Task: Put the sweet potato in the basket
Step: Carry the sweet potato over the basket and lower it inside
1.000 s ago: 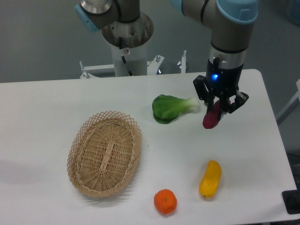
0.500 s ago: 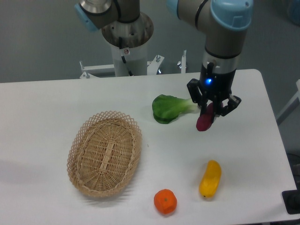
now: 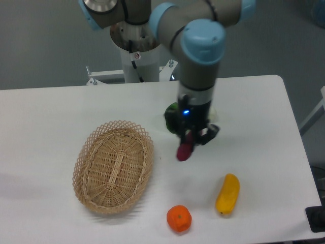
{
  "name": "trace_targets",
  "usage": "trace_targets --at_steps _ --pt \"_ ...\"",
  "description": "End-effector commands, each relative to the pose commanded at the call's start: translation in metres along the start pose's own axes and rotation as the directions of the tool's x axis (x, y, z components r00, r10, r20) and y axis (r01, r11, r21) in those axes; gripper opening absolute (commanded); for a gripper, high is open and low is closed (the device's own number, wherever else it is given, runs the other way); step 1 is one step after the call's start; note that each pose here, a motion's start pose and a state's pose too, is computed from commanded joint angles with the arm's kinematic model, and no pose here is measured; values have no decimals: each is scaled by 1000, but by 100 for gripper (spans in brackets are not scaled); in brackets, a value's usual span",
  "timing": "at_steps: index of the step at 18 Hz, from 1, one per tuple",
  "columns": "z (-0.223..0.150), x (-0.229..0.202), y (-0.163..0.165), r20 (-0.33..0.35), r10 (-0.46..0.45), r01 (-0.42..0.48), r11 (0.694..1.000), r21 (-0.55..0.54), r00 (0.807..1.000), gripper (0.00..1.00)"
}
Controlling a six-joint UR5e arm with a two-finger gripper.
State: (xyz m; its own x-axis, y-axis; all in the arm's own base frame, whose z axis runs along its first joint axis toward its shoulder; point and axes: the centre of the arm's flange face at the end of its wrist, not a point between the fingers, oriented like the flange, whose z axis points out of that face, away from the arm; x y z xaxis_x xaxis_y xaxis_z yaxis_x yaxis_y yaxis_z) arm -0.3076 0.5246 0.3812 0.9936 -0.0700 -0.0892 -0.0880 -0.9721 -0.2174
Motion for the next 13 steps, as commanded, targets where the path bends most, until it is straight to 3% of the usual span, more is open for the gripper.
trace_targets --at_steps 4,8,13 --pt "35 67 -20 -17 2 -4 997 -77 1000 33" --pt "82 119 -40 33 -54 55 998 -36 998 33" --pt "123 153 -48 56 8 -2 994 -113 998 33"
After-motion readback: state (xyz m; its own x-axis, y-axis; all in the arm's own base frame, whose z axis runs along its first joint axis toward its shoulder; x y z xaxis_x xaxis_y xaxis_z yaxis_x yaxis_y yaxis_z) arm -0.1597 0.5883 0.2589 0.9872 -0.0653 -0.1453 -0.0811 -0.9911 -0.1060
